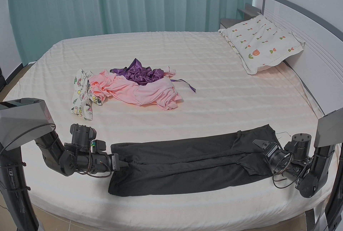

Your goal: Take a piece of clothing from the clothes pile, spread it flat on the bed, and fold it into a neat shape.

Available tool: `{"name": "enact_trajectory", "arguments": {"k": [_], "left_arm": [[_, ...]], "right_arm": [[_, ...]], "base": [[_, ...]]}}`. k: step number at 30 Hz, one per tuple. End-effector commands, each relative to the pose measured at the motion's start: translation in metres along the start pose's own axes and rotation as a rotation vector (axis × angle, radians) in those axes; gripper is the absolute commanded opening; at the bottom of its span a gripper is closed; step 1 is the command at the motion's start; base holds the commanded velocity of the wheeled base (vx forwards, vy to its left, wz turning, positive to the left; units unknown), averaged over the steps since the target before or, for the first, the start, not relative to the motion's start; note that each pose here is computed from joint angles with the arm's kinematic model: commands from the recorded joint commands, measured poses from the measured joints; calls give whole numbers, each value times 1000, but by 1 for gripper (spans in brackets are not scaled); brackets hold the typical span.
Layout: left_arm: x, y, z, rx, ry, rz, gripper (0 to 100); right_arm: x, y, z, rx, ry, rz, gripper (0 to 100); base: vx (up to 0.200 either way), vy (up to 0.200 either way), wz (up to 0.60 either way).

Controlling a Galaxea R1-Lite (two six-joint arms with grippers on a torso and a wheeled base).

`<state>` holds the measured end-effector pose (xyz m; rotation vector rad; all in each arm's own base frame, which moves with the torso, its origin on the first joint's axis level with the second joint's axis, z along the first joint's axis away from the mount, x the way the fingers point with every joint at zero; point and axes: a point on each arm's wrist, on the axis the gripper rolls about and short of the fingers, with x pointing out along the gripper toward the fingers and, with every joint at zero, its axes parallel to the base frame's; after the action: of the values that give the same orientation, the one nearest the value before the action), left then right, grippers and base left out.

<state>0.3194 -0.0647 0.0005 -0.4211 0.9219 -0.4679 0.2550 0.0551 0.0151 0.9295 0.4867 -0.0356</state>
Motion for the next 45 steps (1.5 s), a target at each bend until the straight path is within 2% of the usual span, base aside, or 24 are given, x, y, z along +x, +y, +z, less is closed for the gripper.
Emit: {"name": "enact_trajectory", "arguments": {"k": [1, 8, 19, 30, 37, 41, 45], "left_arm": [[-5, 4, 2, -11, -13, 9, 0], [-24, 3, 4, -23, -46, 15, 0], [-35, 13, 5, -55, -67, 35, 0], [-55, 25, 14, -85, -131, 57, 0], [-80, 42, 17, -138, -172, 51, 0], [-105, 60, 19, -193, -215, 61, 0], [-134, 87, 22, -258, -300, 115, 0]], "right_arm": [[0, 1, 0, 0, -5, 9, 100], [-1, 2, 1, 0, -8, 13, 100], [-1, 2, 2, 2, -12, 14, 100], [-1, 3, 3, 2, -15, 15, 100], [-1, 2, 4, 4, -18, 13, 100], [-1, 2, 4, 4, -17, 14, 100], [-1, 2, 4, 4, -18, 13, 100]], "base": [[0, 0, 0], [0, 0, 0], [0, 0, 0], [0, 0, 0], [0, 0, 0], [0, 0, 0], [0, 0, 0]]}}
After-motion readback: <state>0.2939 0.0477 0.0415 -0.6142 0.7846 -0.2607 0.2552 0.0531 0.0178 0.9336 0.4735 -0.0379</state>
